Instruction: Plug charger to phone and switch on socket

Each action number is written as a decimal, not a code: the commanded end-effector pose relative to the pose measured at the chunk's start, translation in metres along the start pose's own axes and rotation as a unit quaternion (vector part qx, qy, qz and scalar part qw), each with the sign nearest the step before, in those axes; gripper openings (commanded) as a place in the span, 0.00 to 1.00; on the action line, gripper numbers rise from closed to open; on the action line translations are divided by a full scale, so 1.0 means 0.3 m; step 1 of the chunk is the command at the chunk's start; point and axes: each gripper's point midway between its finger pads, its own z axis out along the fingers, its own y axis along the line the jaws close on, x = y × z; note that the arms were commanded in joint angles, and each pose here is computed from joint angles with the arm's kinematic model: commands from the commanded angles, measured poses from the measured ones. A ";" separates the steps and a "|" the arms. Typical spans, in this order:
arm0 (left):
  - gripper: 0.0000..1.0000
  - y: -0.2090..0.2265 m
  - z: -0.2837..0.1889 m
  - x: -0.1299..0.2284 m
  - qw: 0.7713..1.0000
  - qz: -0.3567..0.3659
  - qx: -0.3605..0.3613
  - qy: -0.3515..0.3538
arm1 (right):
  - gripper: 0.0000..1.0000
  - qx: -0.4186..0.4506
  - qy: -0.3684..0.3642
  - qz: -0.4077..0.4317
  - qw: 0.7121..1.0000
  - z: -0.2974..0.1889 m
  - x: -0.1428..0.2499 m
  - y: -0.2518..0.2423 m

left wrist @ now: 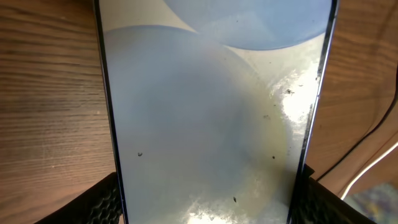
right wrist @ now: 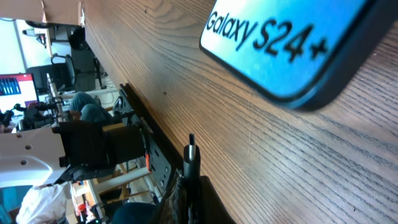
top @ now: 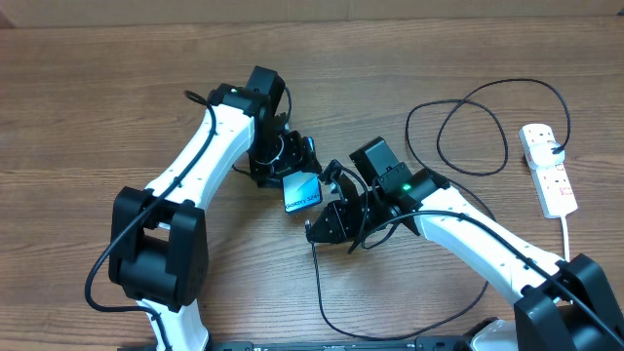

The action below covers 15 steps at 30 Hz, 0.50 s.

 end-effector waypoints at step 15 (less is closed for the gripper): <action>0.04 -0.085 -0.029 0.026 0.996 0.078 0.053 0.002 | 0.04 0.016 -0.031 0.037 0.999 -0.010 -0.052 0.001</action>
